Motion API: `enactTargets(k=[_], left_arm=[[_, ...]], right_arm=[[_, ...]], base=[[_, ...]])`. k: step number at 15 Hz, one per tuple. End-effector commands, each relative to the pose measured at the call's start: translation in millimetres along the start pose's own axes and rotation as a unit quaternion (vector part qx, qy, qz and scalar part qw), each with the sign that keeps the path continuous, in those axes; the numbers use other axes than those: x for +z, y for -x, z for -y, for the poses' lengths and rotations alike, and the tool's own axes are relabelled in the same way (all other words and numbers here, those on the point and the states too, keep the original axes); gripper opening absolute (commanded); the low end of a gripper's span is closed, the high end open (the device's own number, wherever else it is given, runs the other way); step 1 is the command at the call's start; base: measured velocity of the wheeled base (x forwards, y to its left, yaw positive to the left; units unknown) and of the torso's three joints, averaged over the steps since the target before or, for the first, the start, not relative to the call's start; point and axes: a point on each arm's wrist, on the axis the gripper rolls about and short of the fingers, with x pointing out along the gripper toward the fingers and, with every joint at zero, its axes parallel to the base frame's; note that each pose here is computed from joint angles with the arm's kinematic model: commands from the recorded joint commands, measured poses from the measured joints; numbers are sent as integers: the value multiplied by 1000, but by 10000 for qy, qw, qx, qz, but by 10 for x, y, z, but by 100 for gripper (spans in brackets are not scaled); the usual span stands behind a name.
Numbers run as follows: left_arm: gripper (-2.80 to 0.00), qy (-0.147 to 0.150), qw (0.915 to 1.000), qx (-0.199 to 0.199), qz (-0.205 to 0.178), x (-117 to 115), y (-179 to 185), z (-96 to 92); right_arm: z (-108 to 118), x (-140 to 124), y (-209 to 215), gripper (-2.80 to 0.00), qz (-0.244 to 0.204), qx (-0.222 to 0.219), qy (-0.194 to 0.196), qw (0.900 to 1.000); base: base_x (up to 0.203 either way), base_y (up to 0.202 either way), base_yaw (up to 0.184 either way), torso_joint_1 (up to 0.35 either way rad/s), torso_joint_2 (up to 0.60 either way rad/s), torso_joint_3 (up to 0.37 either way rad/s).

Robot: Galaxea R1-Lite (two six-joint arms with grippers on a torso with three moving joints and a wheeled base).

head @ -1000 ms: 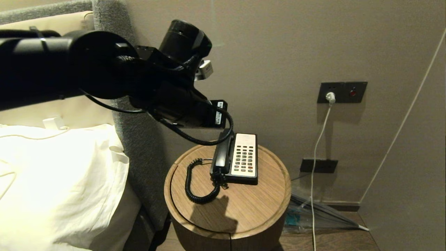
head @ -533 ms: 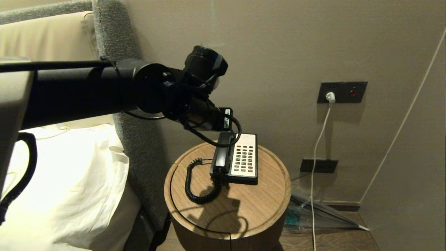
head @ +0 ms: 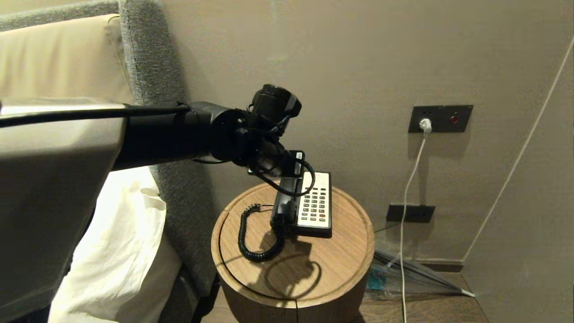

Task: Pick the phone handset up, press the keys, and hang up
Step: Pick up the desk phone handset

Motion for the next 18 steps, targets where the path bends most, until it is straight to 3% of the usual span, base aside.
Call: enactTargets(k=[1, 2, 7, 18], left_arm=[[-181, -139, 9998, 54, -118, -65, -157, 3], [0, -178, 9997, 83, -152, -84, -207, -5], [0, -40, 9999, 133, 56, -76, -412, -74], [0, -228, 9987, 419, -152, -291, -923, -190]], right_arm=[[2, -56, -12, -280, -96, -1, 0, 10000], [2, -55, -14, -280, -103, -1, -1, 9999], [2, -55, -13, -280, -103, -1, -1, 9999], [2, -56, -13, -280, -98, -1, -1, 10000]], base=[[0, 0, 0, 0, 0, 0], [0, 0, 0, 0, 0, 0], [0, 0, 0, 0, 0, 0], [0, 0, 0, 0, 0, 0]])
